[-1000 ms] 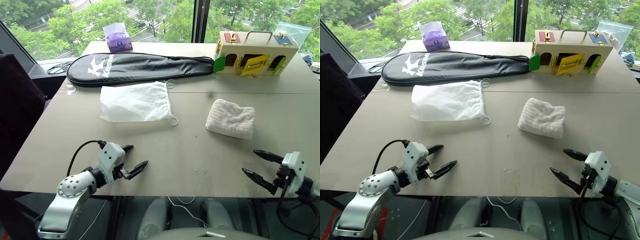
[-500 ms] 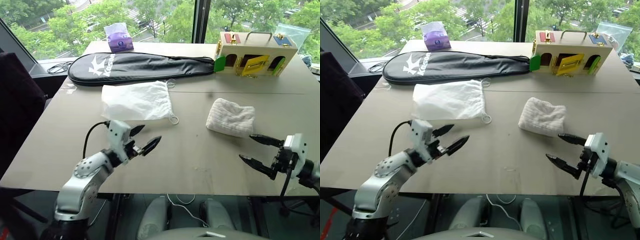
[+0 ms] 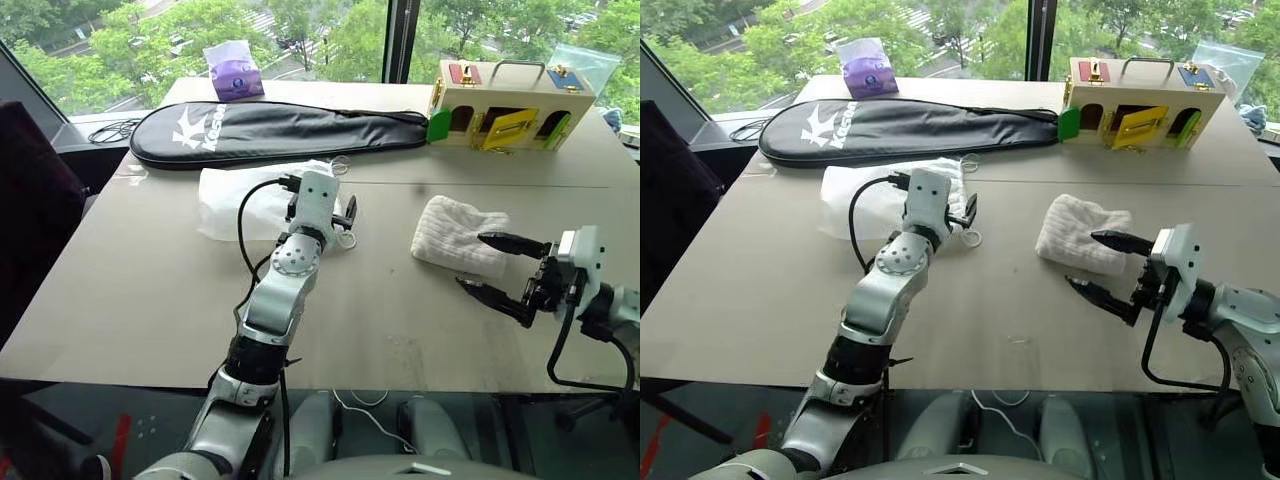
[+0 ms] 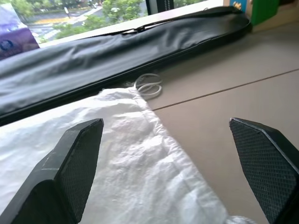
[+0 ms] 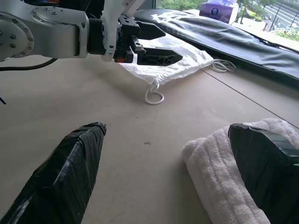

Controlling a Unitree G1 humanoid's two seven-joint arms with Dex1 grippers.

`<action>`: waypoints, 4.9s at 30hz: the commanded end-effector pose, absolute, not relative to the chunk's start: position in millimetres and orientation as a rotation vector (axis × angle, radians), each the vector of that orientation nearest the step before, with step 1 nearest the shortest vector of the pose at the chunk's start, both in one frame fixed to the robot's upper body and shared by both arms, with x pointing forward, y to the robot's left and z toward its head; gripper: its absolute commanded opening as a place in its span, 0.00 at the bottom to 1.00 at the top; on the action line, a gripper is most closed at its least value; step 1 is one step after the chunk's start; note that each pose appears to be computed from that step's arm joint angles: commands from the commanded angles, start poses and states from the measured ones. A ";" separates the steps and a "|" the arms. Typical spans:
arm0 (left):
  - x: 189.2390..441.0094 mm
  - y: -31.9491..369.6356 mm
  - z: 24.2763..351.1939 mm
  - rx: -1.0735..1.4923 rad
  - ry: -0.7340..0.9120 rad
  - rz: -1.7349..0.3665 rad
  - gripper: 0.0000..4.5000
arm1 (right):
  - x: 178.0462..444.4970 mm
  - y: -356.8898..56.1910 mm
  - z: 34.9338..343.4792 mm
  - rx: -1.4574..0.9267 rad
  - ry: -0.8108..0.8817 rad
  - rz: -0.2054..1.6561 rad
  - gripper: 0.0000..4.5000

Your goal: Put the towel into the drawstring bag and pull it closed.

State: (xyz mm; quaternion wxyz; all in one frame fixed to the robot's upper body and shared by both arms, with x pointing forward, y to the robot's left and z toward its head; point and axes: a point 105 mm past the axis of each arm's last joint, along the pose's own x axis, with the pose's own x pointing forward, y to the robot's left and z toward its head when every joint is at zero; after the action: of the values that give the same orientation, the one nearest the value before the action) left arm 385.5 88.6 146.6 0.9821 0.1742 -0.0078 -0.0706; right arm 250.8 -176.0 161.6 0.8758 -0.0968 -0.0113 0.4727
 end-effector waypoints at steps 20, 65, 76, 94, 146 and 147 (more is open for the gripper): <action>420.7 64.1 137.1 0.568 -0.033 0.038 0.99 | 244.9 -171.4 171.7 -0.258 -0.058 0.989 1.00; 366.7 128.1 171.5 0.403 -0.146 -0.059 0.02 | 256.6 -173.3 166.2 -0.269 -0.051 0.986 1.00; 342.0 131.0 208.0 0.385 -0.298 -0.445 0.02 | 296.3 -183.4 151.8 -0.472 -0.036 0.766 1.00; 337.9 140.2 235.8 0.297 -0.205 -0.651 0.02 | 332.4 -191.6 113.8 -1.149 -0.061 0.545 1.00; 324.5 146.0 116.9 0.350 0.009 -0.792 0.92 | 249.6 -97.5 132.5 -0.217 0.051 0.972 1.00; 324.7 146.9 114.4 0.374 0.020 -0.801 0.92 | 250.1 -97.9 132.4 -0.219 0.050 0.966 1.00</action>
State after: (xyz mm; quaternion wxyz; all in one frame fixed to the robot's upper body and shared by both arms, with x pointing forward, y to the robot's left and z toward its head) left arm 323.4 143.1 110.7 0.9062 0.1712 0.0127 -0.3865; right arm 251.2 -99.5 122.8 0.8786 -0.0993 0.0479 0.4647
